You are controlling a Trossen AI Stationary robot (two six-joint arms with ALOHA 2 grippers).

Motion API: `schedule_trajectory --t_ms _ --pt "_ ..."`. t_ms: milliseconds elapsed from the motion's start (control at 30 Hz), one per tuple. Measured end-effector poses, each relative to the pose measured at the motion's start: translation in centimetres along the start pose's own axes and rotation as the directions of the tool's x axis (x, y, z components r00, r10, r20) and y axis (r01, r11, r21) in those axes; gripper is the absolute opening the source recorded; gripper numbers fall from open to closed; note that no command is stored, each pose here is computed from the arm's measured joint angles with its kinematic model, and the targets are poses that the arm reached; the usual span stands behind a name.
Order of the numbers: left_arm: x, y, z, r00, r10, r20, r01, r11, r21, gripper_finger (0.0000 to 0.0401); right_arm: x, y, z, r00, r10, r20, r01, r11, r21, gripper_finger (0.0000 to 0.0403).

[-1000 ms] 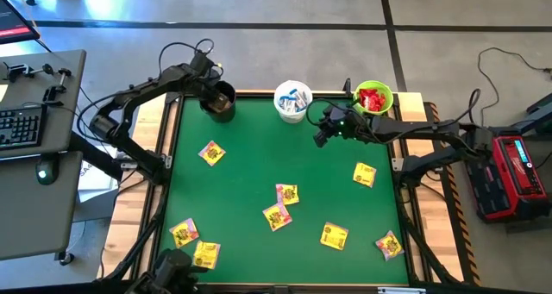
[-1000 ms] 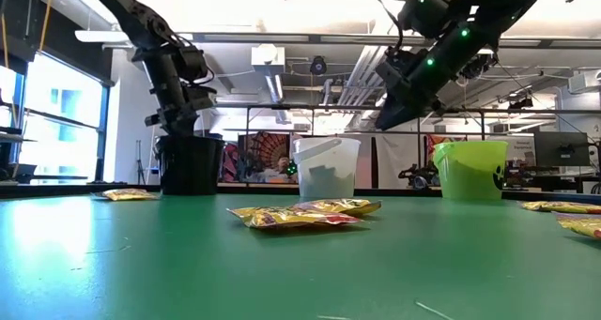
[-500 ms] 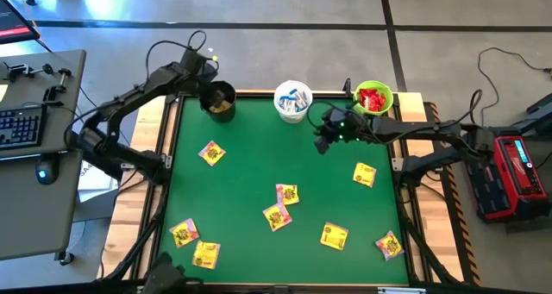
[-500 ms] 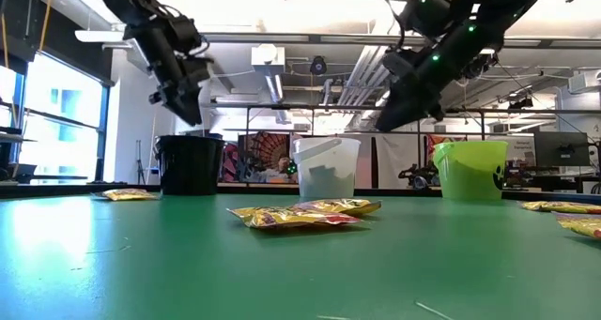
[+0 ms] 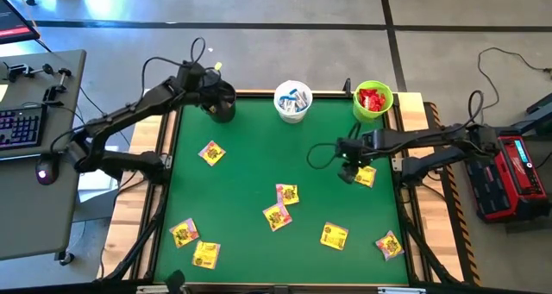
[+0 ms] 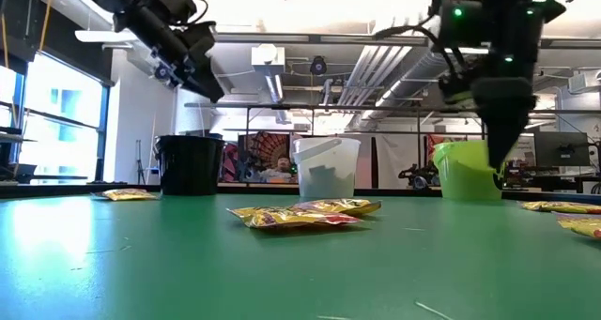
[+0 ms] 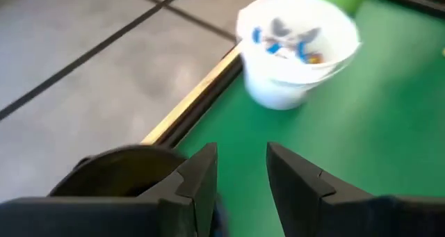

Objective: Sort candy by brand, put in halloween buckets
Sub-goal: Put the yellow candy into the black bucket

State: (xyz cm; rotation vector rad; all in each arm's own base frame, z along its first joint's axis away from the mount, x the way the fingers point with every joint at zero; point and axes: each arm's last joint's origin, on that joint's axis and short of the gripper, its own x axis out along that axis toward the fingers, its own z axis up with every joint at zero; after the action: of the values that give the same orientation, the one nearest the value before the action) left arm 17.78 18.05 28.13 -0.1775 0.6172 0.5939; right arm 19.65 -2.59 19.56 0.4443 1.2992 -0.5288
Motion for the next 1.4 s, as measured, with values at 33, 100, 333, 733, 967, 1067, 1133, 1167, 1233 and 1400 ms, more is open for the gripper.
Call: schedule_trajectory --t_ms 33,100,333,733,967,1067,1133,1167,1233,1400 --pt "-0.1 -0.3 0.0 1.0 -0.01 0.006 0.01 1.0 0.009 0.0117 0.0 0.0 -0.3 1.0 -0.014 -0.027 0.014 1.0 -0.01 0.0188" --pt "0.0 -1.0 0.1 0.999 -0.032 0.01 0.032 0.999 0.026 0.0117 0.4 -0.1 -0.9 0.998 -0.024 -0.062 0.022 0.999 -0.034 0.019" --pt "0.1 -2.7 0.2 0.996 -0.085 0.007 0.085 0.994 0.066 0.0117 2.9 -1.0 -3.0 0.989 -0.032 -0.143 0.02 0.996 -0.085 0.019" --pt "0.1 -4.1 0.2 0.991 -0.131 -0.003 0.131 0.987 0.097 0.0117 3.8 -0.9 -3.2 0.984 -0.012 -0.175 -0.003 0.997 -0.081 0.0173" --pt "0.1 -4.6 -0.1 0.989 -0.142 -0.029 0.144 0.985 0.095 0.0117 5.3 -0.3 -2.6 0.974 -0.014 -0.226 -0.003 0.997 -0.073 0.0129" --pt "0.1 -4.8 -0.1 0.988 -0.149 -0.037 0.152 0.983 0.099 0.0117 5.2 -0.1 -2.3 0.973 -0.011 -0.23 -0.004 0.998 -0.067 0.0101" --pt "0.1 -5.0 -0.1 0.987 -0.155 -0.039 0.158 0.983 0.096 0.0117 4.9 0.1 -1.9 0.976 -0.006 -0.217 -0.009 0.998 -0.069 0.0076" --pt "0.1 -5.1 -0.2 0.987 -0.158 -0.04 0.161 0.982 0.098 0.0117 4.7 0.3 -1.6 0.978 -0.001 -0.207 -0.015 0.997 -0.073 0.006" --pt "0.1 -5.4 -0.2 0.985 -0.166 -0.042 0.17 0.98 0.104 0.0117 4.3 0.5 -1.1 0.983 0.01 -0.185 -0.028 0.995 -0.091 0.0027" --pt "0.1 -5.9 -0.2 0.982 -0.184 -0.044 0.188 0.975 0.118 0.0117 3.2 1.2 0.2 0.987 0.056 -0.147 -0.072 0.992 -0.108 0.001"
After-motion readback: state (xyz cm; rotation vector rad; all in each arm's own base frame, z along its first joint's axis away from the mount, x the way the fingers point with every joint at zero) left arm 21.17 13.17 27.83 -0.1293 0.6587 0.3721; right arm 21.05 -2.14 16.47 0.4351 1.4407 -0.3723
